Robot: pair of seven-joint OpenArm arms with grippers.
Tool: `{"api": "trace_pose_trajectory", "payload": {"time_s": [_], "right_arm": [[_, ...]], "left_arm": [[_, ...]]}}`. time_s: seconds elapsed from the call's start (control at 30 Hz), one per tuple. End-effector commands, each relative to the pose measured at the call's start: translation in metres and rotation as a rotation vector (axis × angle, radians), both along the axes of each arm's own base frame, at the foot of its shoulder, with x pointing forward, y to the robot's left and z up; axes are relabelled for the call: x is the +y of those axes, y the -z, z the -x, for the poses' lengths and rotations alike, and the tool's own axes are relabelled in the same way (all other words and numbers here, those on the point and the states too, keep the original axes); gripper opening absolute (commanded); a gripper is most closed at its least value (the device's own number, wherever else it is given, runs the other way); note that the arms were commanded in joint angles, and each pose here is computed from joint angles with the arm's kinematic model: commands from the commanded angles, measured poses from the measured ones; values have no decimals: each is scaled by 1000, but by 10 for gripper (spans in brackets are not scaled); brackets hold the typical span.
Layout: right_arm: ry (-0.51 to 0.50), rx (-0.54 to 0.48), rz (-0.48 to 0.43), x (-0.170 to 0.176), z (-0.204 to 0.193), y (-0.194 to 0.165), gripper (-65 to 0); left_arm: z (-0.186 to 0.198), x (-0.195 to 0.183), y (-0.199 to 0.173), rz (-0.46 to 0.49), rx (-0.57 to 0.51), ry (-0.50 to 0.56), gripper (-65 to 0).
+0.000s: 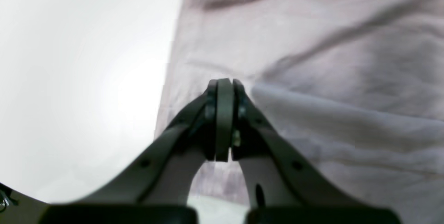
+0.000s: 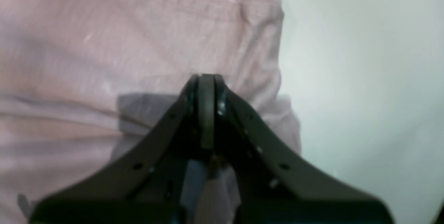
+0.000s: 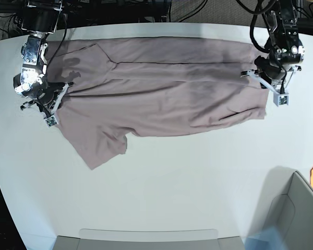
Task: Fold the T-shirt properly
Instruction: 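Grasp the shirt's side edges with both grippers near the hem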
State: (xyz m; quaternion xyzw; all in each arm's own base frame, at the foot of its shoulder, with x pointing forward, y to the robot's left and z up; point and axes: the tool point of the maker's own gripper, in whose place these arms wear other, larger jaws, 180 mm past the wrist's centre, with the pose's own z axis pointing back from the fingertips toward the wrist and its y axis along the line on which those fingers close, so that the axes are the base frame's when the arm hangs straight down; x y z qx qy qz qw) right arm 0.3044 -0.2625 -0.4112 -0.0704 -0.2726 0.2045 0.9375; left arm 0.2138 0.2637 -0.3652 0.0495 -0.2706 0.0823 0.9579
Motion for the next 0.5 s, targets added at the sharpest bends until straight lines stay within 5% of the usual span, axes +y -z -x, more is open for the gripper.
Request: {"api": "trace_pose_trajectory", "payload": {"time_s": [0.0, 0.13, 0.3, 0.47], "right_arm": [[-8, -59, 7, -3, -13, -20, -650], [-37, -184, -15, 9, -37, -59, -650], [-78, -336, -41, 24, -82, -113, -461], [-114, -240, -46, 21, -132, -98, -425]], "left_arm": [[-7, 4, -9, -23, -36, 6, -650], [-8, 3, -9, -19, -36, 6, -650], [-8, 3, -9, -20, -36, 6, -650], [-8, 3, -9, -17, -36, 7, -650]]}}
